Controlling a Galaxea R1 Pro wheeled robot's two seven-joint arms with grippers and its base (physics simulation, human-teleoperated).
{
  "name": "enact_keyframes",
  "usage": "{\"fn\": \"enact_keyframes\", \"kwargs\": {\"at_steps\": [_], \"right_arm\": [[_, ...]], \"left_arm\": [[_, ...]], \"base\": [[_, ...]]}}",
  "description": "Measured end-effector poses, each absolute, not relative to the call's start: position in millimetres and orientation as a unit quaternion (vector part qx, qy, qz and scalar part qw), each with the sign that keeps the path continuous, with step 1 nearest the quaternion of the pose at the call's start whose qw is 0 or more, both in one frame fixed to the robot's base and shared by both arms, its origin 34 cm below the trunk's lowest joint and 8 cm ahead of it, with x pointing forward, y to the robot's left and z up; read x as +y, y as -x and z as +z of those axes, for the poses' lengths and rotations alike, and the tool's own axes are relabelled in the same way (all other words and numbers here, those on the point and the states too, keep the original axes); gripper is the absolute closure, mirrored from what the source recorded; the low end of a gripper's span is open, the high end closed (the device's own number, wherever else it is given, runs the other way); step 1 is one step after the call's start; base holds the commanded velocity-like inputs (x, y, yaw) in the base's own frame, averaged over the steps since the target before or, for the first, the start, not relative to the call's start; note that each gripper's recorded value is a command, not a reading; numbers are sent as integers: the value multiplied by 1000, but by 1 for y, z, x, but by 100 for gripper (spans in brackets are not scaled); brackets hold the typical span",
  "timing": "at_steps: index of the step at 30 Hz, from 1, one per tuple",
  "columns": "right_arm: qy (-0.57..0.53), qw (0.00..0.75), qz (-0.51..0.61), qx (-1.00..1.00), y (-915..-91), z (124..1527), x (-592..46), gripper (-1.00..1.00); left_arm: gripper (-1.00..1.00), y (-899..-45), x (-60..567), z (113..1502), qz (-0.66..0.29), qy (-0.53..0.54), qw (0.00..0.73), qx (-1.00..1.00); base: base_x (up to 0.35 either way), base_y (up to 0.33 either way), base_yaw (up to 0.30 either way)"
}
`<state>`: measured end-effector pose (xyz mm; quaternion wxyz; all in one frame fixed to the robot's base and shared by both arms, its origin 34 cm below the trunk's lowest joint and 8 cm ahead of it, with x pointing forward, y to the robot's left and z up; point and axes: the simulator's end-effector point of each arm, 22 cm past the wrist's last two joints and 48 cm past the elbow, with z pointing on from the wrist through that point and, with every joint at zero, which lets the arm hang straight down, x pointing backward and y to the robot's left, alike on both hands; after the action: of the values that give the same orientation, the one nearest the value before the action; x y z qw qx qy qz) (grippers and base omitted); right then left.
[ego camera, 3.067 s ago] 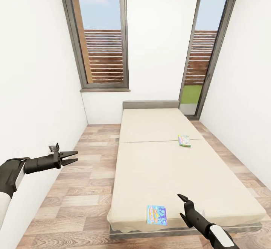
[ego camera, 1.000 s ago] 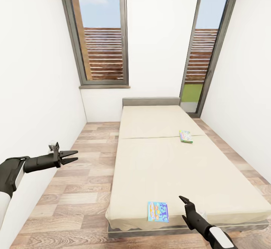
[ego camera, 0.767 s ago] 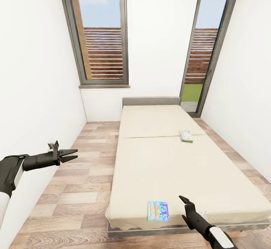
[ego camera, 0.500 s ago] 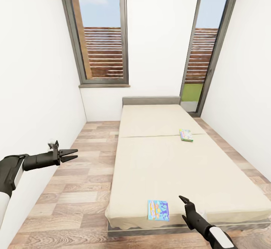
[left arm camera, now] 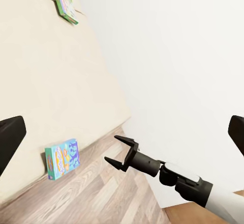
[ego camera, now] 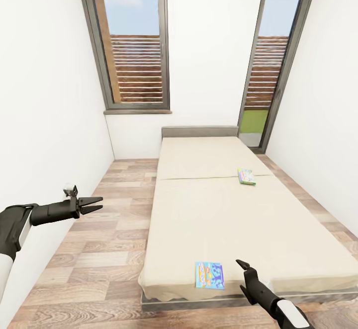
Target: Put all the toys in the child's room - the three board games (two on the bed and one on the table), the two jigsaw puzzles on the table, and the tennis ball on the table - inside the toy box on the table in the child's room.
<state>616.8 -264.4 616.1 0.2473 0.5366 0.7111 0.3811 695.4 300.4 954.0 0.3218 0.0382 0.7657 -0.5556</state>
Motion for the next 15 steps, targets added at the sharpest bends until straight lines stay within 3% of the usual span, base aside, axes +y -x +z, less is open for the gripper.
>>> {"fn": "enact_keyframes", "kwargs": {"at_steps": [15], "right_arm": [[-536, 244, 384, 711, -615, 591, -262, -100]], "left_arm": [[-100, -694, 300, 929, -556, -38, 322, 766]], "base": [[0, 0, 0]]}}
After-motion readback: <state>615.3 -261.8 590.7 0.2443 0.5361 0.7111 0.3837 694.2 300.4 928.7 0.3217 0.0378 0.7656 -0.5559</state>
